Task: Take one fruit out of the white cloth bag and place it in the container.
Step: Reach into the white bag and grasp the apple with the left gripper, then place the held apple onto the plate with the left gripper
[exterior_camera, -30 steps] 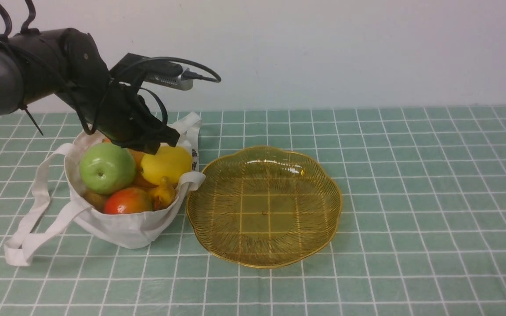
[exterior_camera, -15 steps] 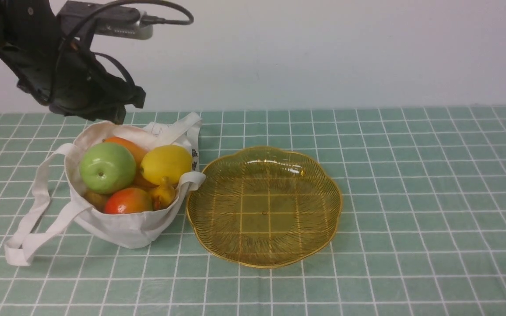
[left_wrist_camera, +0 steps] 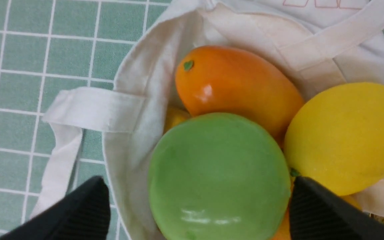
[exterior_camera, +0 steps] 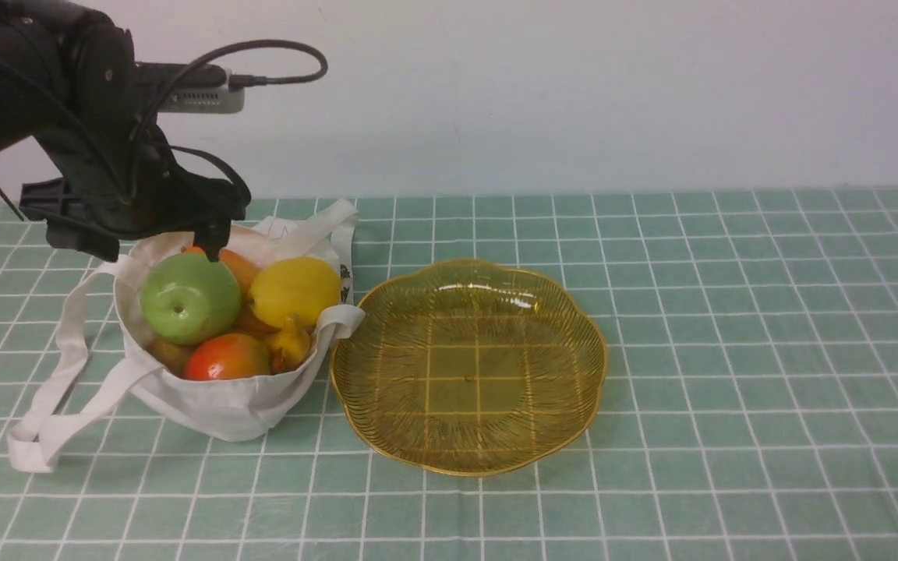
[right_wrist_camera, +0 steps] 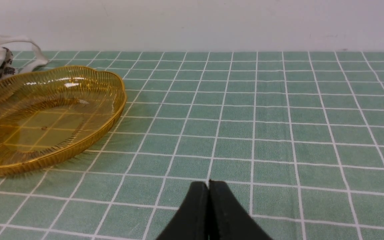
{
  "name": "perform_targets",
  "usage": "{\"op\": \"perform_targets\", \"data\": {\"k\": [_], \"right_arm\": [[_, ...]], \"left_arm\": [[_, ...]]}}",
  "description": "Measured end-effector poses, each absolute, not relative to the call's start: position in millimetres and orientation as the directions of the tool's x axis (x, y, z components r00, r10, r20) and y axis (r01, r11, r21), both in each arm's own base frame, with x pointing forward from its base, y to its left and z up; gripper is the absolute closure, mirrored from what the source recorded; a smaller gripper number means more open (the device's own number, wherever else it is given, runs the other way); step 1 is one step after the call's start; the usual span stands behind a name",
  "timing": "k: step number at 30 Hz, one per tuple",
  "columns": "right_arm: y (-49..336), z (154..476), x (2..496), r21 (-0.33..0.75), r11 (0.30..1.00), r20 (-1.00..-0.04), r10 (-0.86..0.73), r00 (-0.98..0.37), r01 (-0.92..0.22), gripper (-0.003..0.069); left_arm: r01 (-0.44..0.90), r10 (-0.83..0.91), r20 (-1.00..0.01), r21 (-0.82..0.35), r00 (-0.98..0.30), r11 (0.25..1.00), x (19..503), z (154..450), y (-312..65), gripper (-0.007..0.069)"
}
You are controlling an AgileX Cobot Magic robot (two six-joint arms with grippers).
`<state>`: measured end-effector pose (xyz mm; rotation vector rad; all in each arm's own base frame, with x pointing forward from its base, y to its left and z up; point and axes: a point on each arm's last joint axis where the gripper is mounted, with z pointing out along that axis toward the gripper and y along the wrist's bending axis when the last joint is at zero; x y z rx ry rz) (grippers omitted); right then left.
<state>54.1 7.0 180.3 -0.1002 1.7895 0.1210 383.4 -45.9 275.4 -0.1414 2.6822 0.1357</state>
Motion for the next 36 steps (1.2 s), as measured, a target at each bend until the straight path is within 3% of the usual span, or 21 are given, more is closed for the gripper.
{"op": "perform_targets", "data": {"k": [13,16,21,27,33,36], "right_arm": [[7,180,54,0.028,0.991,-0.976,-0.002,-0.22,-0.134,0.0674],[7,180,54,0.028,0.991,-0.976,-0.002,-0.22,-0.134,0.0674],[7,180,54,0.028,0.991,-0.976,-0.002,-0.22,-0.134,0.0674],[7,180,54,0.028,0.991,-0.976,-0.002,-0.22,-0.134,0.0674],[7,180,54,0.028,0.991,-0.976,-0.002,-0.22,-0.134,0.0674],[7,180,54,0.028,0.991,-0.976,-0.002,-0.22,-0.134,0.0674]], "left_arm": [[-0.115,-0.077,-0.374,0.081,-0.924,0.99,400,233,-50,-0.0059],[-0.114,-0.076,-0.369,0.083,-0.926,0.99,401,230,-50,-0.0052],[-0.114,-0.076,-0.367,0.083,-0.927,0.99,402,229,-50,0.0032],[-0.115,-0.076,-0.36,0.087,-0.93,0.99,401,229,-50,0.0032],[-0.126,-0.076,-0.36,0.117,-0.93,0.985,395,253,-46,0.0032],[-0.134,-0.077,-0.415,0.111,-0.907,0.985,388,298,-44,0.0032]]}}
